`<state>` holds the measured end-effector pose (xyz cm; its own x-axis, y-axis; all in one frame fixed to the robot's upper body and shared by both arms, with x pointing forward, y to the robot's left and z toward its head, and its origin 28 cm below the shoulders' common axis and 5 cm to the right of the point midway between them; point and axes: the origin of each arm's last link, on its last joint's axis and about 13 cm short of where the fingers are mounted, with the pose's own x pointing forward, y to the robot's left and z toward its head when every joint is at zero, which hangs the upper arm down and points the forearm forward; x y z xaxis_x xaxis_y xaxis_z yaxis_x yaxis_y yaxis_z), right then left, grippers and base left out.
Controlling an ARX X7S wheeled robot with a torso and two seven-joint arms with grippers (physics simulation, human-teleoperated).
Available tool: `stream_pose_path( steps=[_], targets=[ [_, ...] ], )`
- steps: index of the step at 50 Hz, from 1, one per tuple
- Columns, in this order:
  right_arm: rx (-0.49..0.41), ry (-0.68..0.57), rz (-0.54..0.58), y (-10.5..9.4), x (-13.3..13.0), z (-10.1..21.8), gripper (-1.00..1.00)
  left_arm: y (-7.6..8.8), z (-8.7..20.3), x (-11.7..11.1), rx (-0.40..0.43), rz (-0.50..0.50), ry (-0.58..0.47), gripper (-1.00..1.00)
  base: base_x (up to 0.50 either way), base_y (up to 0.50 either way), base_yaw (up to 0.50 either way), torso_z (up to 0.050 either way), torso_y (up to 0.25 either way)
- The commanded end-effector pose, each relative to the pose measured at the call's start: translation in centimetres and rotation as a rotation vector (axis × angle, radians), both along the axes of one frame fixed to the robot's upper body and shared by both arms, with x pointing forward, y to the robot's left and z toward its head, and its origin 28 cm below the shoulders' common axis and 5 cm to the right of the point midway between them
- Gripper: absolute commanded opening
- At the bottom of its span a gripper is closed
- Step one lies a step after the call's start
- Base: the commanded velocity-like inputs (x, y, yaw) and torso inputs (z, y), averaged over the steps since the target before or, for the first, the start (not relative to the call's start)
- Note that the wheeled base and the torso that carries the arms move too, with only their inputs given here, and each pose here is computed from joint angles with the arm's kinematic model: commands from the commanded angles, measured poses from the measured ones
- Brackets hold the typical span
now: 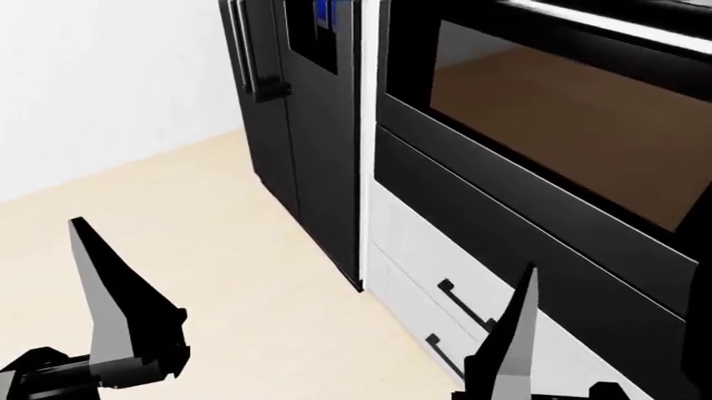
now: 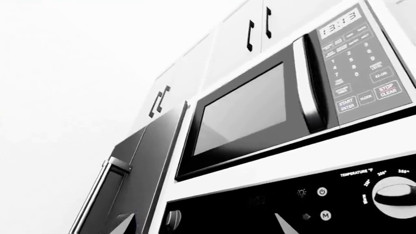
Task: Open the oven door
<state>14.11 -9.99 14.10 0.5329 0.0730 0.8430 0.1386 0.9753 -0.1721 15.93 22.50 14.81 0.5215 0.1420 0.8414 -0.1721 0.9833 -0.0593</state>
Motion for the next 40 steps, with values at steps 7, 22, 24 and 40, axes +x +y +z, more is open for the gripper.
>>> stream_pose_path(
  steps=[7, 22, 24, 40],
  targets=[
    [0.000, 0.000, 0.000, -0.01, -0.04, 0.02, 1.00, -0.01, -0.01, -0.01, 0.000, 0.001, 0.001, 1.00, 0.20, -0.14, 0.00, 0.000, 0.000],
    [0.002, 0.001, 0.001, 0.00, -0.01, 0.02, 1.00, 0.00, 0.00, 0.07, -0.001, 0.001, 0.001, 1.00, 0.20, -0.15, 0.00, 0.000, 0.000],
    [0.002, 0.001, 0.000, -0.01, 0.00, 0.02, 1.00, 0.00, 0.00, 0.07, 0.000, 0.001, 0.001, 1.00, 0.20, -0.15, 0.00, 0.000, 0.000],
    [-0.001, 0.002, 0.000, -0.01, 0.03, 0.01, 1.00, 0.00, -0.02, 0.03, -0.001, 0.000, 0.002, 1.00, 0.20, -0.14, 0.00, 0.000, 0.000]
  ],
)
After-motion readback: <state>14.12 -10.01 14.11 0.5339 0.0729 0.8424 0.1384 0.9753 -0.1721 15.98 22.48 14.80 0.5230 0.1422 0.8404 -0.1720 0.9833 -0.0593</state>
